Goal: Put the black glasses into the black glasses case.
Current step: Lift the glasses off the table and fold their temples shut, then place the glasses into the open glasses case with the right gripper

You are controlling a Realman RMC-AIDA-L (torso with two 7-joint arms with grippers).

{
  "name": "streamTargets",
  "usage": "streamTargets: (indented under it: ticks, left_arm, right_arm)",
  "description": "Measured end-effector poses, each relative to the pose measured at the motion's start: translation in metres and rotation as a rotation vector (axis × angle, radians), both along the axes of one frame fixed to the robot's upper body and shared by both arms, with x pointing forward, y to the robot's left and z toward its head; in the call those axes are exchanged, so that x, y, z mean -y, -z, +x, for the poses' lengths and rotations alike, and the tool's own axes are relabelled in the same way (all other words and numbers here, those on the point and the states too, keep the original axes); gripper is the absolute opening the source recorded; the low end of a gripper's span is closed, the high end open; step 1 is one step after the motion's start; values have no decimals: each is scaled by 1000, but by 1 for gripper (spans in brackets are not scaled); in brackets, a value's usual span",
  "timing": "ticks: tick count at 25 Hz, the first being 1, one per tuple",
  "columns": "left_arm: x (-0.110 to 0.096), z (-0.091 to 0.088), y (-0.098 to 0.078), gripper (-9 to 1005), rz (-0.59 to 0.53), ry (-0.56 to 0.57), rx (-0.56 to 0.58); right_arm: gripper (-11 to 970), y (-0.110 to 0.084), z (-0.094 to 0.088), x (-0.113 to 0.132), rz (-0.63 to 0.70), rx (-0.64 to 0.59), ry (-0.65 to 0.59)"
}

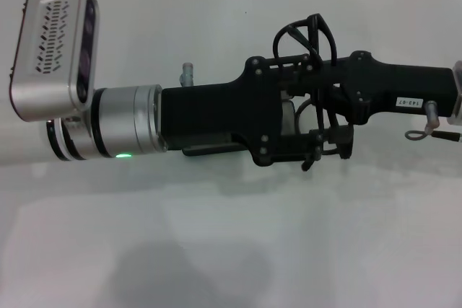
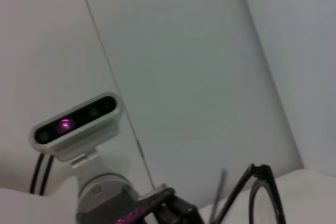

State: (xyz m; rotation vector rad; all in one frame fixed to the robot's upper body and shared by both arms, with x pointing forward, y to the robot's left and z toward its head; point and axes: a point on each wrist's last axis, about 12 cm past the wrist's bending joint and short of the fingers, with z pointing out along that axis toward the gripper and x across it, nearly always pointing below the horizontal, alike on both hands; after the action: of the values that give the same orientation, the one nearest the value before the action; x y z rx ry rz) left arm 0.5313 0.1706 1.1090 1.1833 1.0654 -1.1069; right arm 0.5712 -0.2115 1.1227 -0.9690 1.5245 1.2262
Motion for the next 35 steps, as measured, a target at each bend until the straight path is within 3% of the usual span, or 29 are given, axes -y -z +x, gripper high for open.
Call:
streamTargets:
  ticks: [26,30,35]
  left_arm:
    - [-6,1,0,654,10,-9,7]
    - [-9,2,-1,654,2,-16,9]
    - [-28,-1,-5,654,-56,-64,14]
  right_arm:
    - [188,-2,-4,0,-90,42,-66]
    - [190,0,0,3,-101,44,-27]
    - [192,-1,7,16,-144,80,83]
